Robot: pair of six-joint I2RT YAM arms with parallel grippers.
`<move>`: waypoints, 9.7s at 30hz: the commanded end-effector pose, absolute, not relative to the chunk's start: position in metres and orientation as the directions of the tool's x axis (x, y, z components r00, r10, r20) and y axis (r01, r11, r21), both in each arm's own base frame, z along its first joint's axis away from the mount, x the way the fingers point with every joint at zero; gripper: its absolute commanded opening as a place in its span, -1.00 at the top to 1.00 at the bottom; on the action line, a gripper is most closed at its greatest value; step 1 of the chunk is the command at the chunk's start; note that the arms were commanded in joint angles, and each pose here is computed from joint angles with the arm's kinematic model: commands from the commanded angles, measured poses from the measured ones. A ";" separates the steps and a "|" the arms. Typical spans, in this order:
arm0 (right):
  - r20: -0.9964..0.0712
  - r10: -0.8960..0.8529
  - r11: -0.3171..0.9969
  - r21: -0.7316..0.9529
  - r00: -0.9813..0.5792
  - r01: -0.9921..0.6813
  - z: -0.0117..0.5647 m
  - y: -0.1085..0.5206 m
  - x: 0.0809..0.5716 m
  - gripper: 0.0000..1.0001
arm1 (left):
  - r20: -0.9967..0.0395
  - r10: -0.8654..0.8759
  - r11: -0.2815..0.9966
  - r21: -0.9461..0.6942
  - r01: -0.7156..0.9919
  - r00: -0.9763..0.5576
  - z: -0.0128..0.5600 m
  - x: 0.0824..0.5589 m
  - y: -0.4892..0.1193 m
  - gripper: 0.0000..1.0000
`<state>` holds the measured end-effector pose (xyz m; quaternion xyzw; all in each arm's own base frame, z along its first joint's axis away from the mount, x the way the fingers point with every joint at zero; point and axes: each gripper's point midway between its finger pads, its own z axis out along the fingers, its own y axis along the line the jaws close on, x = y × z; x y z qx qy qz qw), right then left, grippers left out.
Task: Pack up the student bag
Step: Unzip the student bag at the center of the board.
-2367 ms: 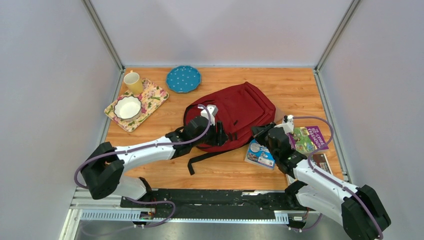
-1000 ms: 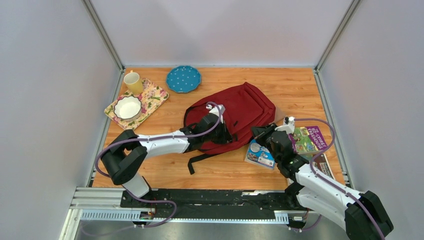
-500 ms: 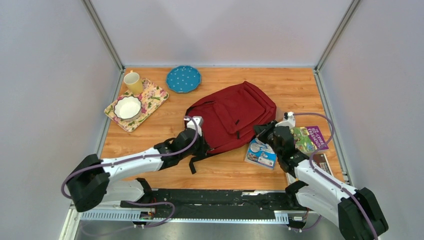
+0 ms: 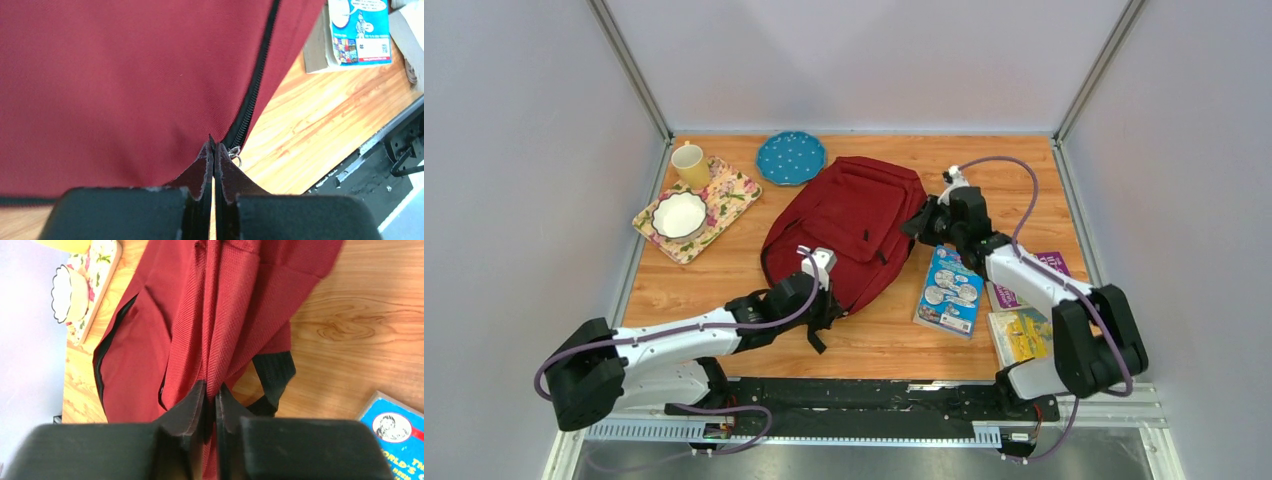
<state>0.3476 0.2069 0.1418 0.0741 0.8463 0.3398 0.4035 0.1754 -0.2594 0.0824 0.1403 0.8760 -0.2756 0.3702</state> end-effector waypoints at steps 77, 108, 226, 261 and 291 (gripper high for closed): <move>-0.553 0.204 0.865 0.488 -0.808 -0.116 0.104 0.220 0.283 1.00 | -0.774 0.231 0.733 -0.259 0.629 -0.589 0.092 0.127 -0.237 1.00; -0.207 0.444 0.534 0.842 -0.872 0.072 0.124 0.252 0.195 -0.79 | -0.859 0.121 0.786 -0.223 0.577 -0.497 0.112 0.141 -0.269 1.00; -0.205 0.279 0.620 0.784 -0.938 0.013 0.050 0.304 0.139 1.00 | -0.868 0.142 0.990 0.121 0.075 -0.475 0.091 0.212 -0.098 1.00; -0.252 0.172 0.647 0.758 -0.952 -0.084 0.073 0.347 0.140 1.00 | -0.756 0.052 0.997 -0.003 0.082 -0.652 0.082 0.219 -0.093 0.12; -0.671 0.246 0.919 0.391 -0.699 -0.051 0.197 0.188 0.180 -0.89 | -0.767 -0.097 0.954 -0.252 0.160 -0.634 0.166 0.229 -0.142 -0.57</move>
